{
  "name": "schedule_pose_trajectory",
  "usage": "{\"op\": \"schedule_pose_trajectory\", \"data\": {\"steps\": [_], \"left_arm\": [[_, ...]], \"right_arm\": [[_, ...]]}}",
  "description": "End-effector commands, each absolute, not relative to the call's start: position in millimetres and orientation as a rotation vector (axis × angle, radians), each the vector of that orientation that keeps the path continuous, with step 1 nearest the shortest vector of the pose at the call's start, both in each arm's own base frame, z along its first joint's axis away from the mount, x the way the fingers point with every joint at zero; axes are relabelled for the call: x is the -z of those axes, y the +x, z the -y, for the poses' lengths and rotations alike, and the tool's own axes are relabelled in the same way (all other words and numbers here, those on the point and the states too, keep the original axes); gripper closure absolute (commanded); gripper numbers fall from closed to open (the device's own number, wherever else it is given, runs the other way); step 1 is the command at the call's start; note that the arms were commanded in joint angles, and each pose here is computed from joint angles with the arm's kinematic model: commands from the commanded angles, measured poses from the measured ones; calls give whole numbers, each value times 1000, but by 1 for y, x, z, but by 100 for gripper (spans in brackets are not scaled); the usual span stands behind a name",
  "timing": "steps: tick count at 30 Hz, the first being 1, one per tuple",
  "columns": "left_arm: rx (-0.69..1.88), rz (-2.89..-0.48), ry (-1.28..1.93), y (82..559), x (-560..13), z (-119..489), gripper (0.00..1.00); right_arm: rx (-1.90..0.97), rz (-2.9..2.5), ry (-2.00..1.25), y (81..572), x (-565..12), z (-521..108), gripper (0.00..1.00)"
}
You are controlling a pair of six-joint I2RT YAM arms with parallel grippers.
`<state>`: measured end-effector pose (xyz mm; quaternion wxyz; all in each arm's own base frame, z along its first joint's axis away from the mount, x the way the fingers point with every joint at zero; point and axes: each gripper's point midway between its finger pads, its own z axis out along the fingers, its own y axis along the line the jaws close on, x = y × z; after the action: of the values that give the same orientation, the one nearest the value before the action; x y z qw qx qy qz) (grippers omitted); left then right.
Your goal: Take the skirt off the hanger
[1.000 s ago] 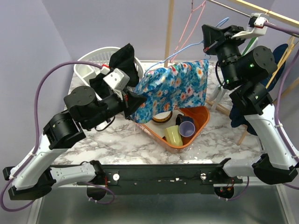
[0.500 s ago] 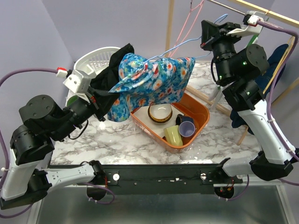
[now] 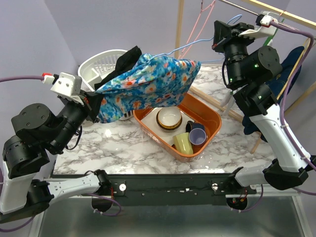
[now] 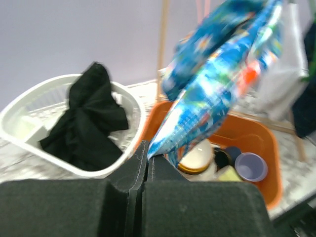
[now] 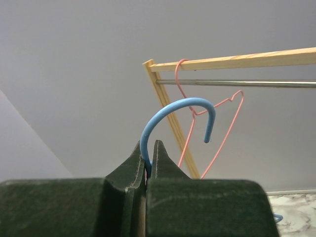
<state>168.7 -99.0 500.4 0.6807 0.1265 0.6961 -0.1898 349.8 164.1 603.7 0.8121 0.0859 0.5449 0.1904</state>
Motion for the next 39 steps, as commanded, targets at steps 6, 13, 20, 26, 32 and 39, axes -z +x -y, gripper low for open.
{"op": "schedule_pose_trajectory", "data": {"steps": [6, 13, 20, 26, 32, 39], "left_arm": [[-284, -1559, -88, 197, -510, -6, 100], [-184, -1484, -26, 218, -542, 36, 100], [-90, -1401, 2, 238, -580, 75, 100], [-131, -1279, -48, 250, -622, 86, 100], [-160, -1233, -13, 293, -630, 119, 100], [-152, -1299, -67, 347, -608, 106, 100]], "right_arm": [[-358, -1053, 260, 333, -637, -126, 99], [-520, -1022, 44, 306, -655, -158, 99], [-588, -1031, -97, 278, -648, -168, 99], [-650, -1033, -166, 255, -646, -171, 99], [-772, -1001, -304, 222, -642, -187, 99], [-867, -1000, -436, 193, -621, -199, 99]]}}
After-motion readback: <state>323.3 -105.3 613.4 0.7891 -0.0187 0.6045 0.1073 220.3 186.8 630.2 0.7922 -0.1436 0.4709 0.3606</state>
